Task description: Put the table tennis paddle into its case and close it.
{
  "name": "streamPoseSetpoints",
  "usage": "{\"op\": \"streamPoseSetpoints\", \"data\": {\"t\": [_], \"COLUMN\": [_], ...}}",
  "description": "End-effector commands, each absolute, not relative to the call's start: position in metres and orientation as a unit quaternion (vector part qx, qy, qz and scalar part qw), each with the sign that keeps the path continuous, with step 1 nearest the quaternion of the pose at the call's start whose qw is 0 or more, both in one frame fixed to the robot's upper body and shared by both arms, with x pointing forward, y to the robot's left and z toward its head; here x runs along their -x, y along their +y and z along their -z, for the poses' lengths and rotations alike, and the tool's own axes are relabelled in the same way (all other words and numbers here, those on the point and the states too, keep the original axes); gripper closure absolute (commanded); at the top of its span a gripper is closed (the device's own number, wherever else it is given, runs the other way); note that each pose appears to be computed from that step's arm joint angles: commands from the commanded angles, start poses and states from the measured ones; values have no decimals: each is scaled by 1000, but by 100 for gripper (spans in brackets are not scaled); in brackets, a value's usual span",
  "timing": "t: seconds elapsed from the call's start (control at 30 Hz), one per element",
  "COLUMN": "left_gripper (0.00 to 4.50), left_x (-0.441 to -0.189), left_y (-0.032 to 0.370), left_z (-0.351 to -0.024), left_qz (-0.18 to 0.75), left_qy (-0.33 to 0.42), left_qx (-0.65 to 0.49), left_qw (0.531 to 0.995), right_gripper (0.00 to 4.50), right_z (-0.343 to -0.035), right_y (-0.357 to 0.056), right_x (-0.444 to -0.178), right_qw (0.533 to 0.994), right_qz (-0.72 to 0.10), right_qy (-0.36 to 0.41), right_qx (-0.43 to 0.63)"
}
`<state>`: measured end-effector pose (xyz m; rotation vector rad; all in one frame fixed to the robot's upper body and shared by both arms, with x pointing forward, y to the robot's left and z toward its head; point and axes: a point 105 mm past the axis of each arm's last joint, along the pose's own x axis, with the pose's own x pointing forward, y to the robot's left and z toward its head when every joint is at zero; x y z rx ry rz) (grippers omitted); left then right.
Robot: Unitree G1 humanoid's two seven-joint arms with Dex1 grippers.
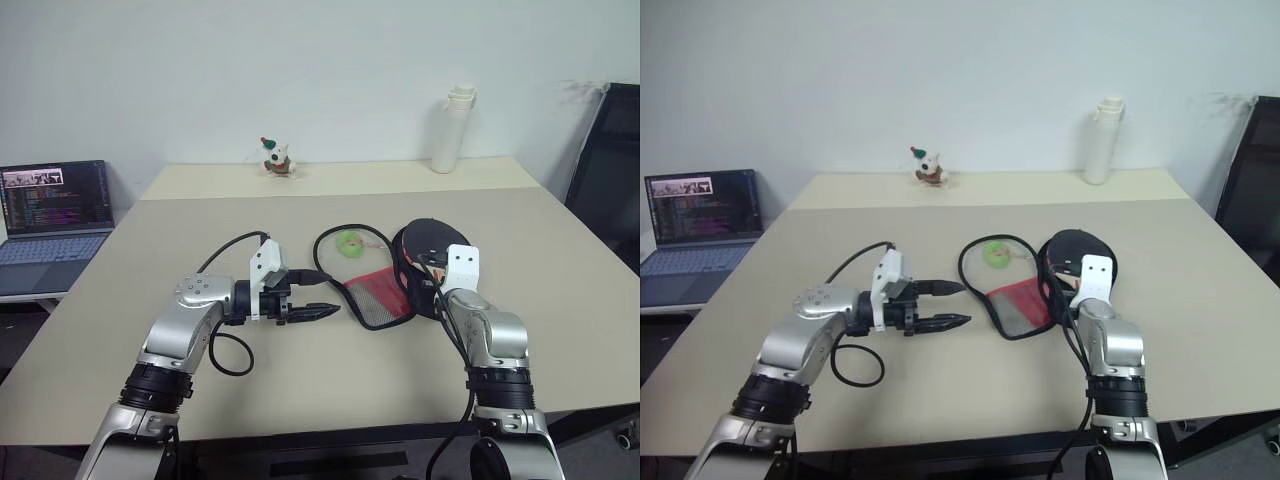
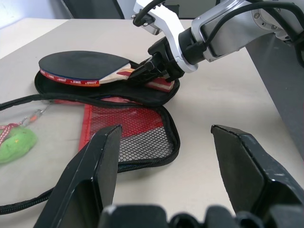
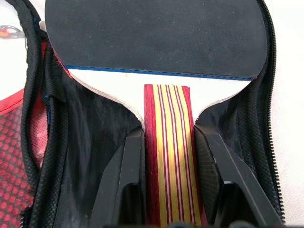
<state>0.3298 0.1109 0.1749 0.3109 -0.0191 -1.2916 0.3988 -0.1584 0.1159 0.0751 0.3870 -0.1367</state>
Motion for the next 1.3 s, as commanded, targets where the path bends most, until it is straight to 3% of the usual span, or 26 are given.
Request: {"op": "streamPoseSetpoints", "data": {"t": [0.03,0.3,0.33,0.43,0.57,0.67,0.93,1.3], "left_gripper": [122,122,122,122,122,175,446,446], "left_x": [-328,-332,-334,-347,-364,-373,-401,-431], "left_y": [111,116,118,133,154,163,168,112], "left_z": [-187,-185,-184,-179,-163,-155,-132,-117], "left_qz": [596,581,573,532,480,461,422,416], "left_qy": [-34,-31,-30,-18,18,34,78,83], "left_qx": [-163,-160,-159,-165,-180,-179,-191,-148], "left_qw": [786,798,804,830,859,869,883,893], "right_gripper": [274,18,4,4,4,0,0,0], "right_z": [-134,-148,-155,-182,-196,-197,-212,-211], "right_y": [-164,-156,-151,-137,-129,-125,-130,-134], "right_x": [-401,-398,-396,-381,-357,-335,-307,-307], "right_qw": [984,990,992,995,980,957,927,932], "right_qz": [81,54,31,-65,-181,-279,-365,-348], "right_qy": [149,129,120,76,56,66,68,60], "right_qx": [-45,-32,-31,0,52,43,54,78]}}
